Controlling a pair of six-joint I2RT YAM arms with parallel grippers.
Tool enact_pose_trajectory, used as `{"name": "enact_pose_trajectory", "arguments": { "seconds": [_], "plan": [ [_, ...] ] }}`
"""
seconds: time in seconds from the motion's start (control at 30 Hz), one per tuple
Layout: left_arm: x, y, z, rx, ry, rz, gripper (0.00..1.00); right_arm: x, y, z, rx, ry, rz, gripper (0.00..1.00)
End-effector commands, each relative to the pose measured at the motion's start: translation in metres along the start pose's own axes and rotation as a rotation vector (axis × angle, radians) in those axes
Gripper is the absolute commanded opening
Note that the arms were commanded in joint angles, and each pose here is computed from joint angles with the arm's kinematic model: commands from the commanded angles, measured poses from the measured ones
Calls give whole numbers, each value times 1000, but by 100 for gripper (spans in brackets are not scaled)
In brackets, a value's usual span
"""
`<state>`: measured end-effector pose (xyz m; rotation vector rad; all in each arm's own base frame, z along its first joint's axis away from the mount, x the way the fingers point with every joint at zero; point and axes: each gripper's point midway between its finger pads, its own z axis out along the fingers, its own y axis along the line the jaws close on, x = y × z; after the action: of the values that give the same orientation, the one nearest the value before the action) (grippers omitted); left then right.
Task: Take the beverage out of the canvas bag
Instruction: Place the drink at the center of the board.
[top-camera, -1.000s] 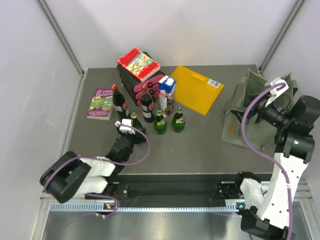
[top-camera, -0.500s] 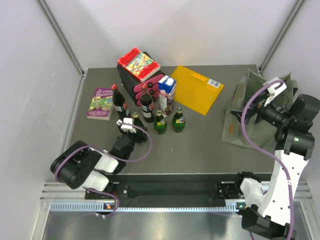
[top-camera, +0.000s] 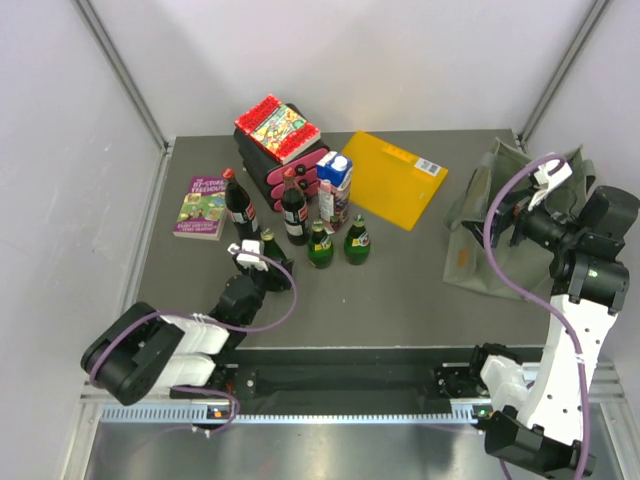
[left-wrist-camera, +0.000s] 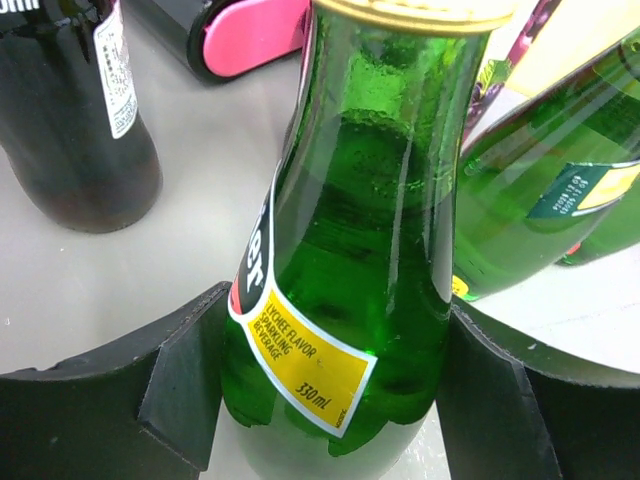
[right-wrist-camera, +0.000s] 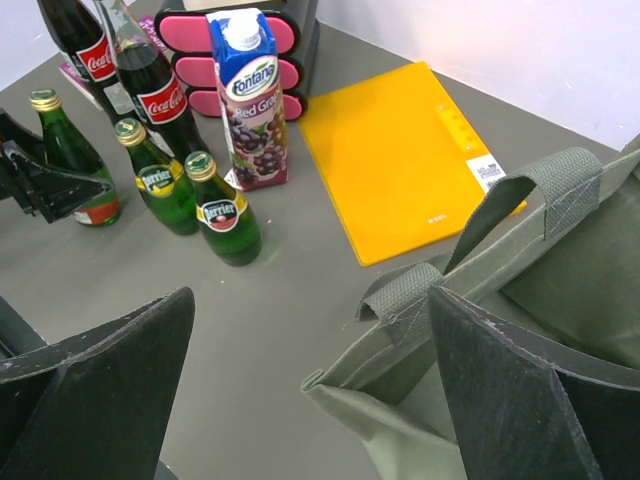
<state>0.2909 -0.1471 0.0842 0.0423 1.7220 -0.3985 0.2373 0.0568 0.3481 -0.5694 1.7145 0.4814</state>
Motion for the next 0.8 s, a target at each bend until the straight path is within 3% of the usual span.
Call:
{"name": "enact_pose_trajectory", "arguments": {
  "seconds": [0.0,0.27,0.33,0.53,0.77],
  "plan": [
    [-49,-20,2,70,-158,-61,76,-17,-4,0,-1,-38,-63,99],
    [-44,-17,-2,70,-138,-50,82,-18,-7,2,-1,-40,-60,100],
    [-42,-16,-3,66,-132,-45,93,-19,-7,2,0,-41,-60,100],
    [-44,-20,-7,88,-126,-36,95,-16,-10,4,-2,-35,-60,100],
    [-72,-35,-24,158,-138,-40,96,-17,-12,5,3,-34,-69,100]
  ]
}}
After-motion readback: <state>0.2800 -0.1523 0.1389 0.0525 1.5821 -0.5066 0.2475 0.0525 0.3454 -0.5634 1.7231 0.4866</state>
